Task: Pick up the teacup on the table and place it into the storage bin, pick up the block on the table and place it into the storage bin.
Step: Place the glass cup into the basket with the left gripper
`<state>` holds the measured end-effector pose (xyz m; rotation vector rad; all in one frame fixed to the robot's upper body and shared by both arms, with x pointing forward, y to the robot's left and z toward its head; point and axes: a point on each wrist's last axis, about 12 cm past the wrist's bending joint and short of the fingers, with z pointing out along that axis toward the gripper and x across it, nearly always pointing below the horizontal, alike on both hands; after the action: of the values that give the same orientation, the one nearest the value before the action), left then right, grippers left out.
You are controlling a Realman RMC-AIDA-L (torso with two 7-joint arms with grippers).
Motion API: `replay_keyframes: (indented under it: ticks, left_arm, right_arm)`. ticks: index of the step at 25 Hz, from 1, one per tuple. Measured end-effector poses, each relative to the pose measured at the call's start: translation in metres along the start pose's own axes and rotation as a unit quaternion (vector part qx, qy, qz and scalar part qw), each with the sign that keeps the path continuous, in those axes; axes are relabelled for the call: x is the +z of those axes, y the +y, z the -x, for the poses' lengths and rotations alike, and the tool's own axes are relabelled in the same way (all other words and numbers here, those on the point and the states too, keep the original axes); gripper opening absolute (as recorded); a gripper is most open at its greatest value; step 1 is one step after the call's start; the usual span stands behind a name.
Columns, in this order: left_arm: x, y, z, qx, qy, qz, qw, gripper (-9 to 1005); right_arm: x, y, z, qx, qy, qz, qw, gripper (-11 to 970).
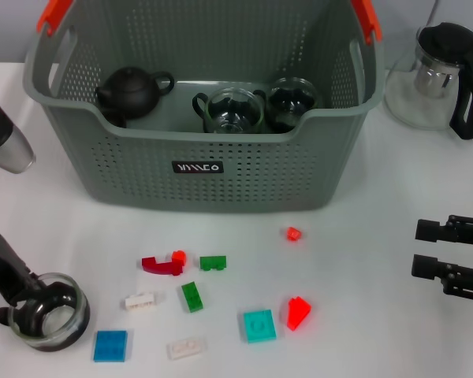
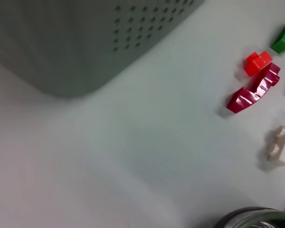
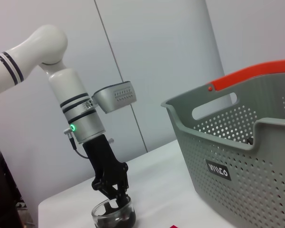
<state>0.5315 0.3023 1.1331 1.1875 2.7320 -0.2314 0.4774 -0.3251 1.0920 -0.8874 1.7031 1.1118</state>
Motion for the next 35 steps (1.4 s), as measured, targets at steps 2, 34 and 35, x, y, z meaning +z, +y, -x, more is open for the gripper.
replay_keyframes:
  ticks: [2,34,35]
  left_arm:
    - [-0.002,0.0,0.0,-0.002,-0.003,-0.004,1.0,145]
    - [-0.146,0.012,0.171,0.028,-0.43,-0.133,0.893,62]
    - [-0.147,0.009,0.18,0.037,-0.408,-0.103,0.906,63]
  right_arm:
    - [0.0,0.0,0.0,0.0,0.0,0.0,1.0,604]
    - [-0.002,0.0,-0.002,0.006,0.0,0.0,1.0,603]
    - [-0.002,0.0,-0.002,0.006,-0.001,0.0,1.0,603]
